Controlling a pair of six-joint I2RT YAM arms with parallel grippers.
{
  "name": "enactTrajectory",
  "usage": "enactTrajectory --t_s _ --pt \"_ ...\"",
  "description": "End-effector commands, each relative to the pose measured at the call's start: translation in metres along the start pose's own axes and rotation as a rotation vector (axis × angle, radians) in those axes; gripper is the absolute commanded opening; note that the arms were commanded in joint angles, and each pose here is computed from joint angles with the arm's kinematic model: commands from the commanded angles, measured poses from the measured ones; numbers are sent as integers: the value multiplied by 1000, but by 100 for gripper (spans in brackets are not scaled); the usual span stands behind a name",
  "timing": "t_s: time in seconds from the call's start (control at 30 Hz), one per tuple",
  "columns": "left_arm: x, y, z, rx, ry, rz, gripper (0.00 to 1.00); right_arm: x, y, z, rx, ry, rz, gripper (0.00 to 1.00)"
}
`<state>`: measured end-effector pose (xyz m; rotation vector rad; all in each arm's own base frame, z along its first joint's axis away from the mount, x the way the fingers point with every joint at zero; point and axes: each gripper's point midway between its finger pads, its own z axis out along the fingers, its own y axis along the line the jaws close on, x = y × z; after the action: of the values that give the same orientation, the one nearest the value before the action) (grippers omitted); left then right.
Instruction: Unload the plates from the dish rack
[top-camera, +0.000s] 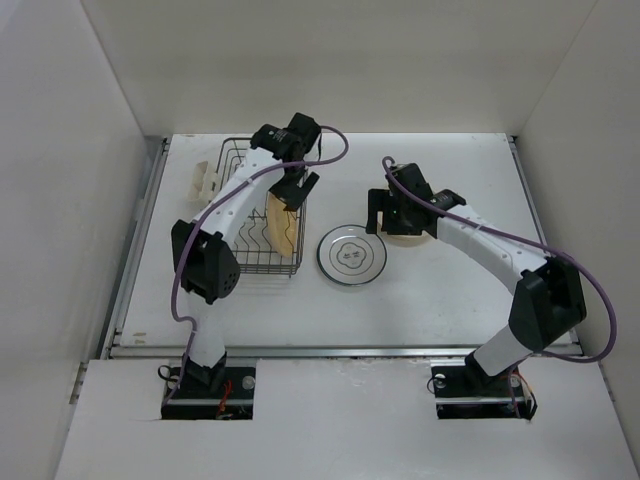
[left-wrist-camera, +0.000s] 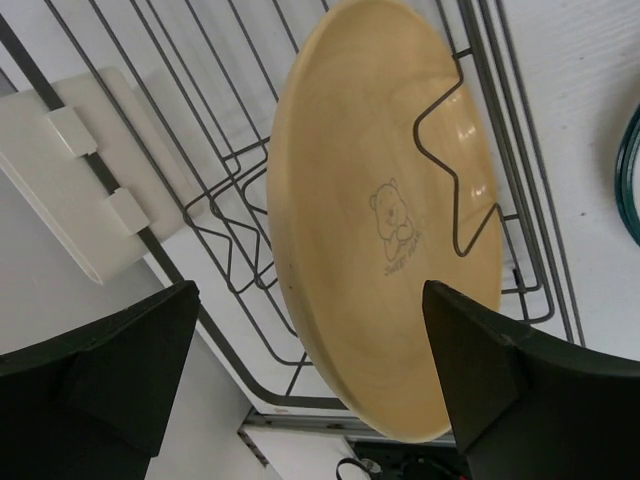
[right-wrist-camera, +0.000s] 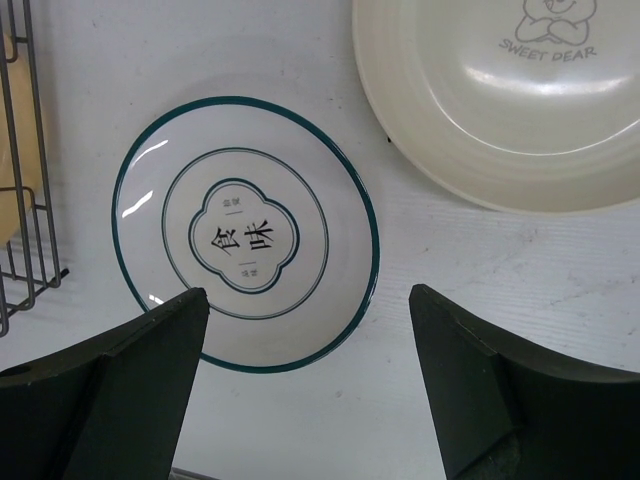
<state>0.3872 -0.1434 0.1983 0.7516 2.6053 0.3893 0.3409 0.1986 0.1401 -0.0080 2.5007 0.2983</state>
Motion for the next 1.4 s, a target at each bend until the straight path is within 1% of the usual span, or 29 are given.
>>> enactTrajectory --t_s 0.0,0.07,0.1,0.2,0.23,0.33,0.37,0.4,0.47,0.5,0.63,0.7,0.73,0.8,0.83,0.87,0.9,0.93,0.97,1.0,1.07,1.1,1.13,1.2,1.23,1.3,1.33,1.37 --pt "15 15 -7 -74 53 10 88 -8 4 -9 -8 -44 7 87" --pt "14 11 -6 -49 50 10 78 -8 4 -9 -8 -44 7 87" --pt "14 10 -6 -49 50 1 65 -8 4 -9 -8 -44 7 87" --pt "15 8 -11 -30 51 -11 44 -6 4 -6 -4 -36 6 87" --pt "12 9 -13 -31 40 -25 29 -6 4 -6 -4 -36 6 87" --pt "15 6 -9 -29 67 -23 12 -6 4 -6 -4 -36 6 87" --pt "12 10 -15 -39 51 -29 3 -6 4 -6 -4 -36 6 87" --pt "9 11 -13 -49 49 -41 0 -6 4 -6 -4 -36 6 87" --pt "5 15 -16 -67 40 -57 0 -11 4 -7 0 -49 7 87" --pt "-2 19 -20 -81 15 -78 0 -11 4 -7 0 -49 7 87" --pt "-17 48 -33 -222 -55 -128 0 -15 3 -12 5 -62 8 87" --pt "-30 63 -47 -279 -137 -176 0 -15 1 -16 12 -68 9 87" --pt "-35 67 -55 -307 -170 -176 0 -15 1 -16 12 -68 9 87" --pt "-47 88 -79 -386 -270 -235 0 -20 6 -21 -12 -77 11 87" --pt "-51 94 -88 -405 -307 -262 0 -26 12 -26 -40 -98 14 87" --pt "-52 103 -105 -418 -359 -289 0 -29 18 -29 -68 -107 15 88" --pt "-59 109 -116 -430 -415 -328 0 -34 30 -30 -129 -118 15 90" --pt "-61 113 -126 -432 -451 -350 0 -41 37 -41 -173 -151 8 90" --pt "-65 119 -144 -429 -522 -413 0 -45 47 -45 -230 -168 5 91" --pt "-64 120 -151 -416 -540 -418 0 -49 49 -46 -239 -184 6 91" --pt "-69 120 -161 -382 -601 -462 0 -53 62 -51 -305 -190 -1 93" --pt "-72 110 -166 -303 -632 -466 0 -57 62 -52 -322 -194 13 93" --pt "-74 108 -167 -251 -650 -481 0 -63 73 -58 -380 -212 5 93" --pt "-75 94 -158 -118 -636 -491 0 -71 81 -64 -438 -223 36 94" --pt "-77 83 -153 12 -632 -505 0 -77 81 -66 -461 -235 52 94" --pt "-69 69 -142 140 -581 -501 0 -93 86 -73 -529 -273 79 94" --pt "-73 47 -137 293 -568 -465 0 -94 85 -73 -547 -269 114 94" --pt "-70 45 -130 356 -545 -480 0 -101 86 -76 -596 -287 124 94"
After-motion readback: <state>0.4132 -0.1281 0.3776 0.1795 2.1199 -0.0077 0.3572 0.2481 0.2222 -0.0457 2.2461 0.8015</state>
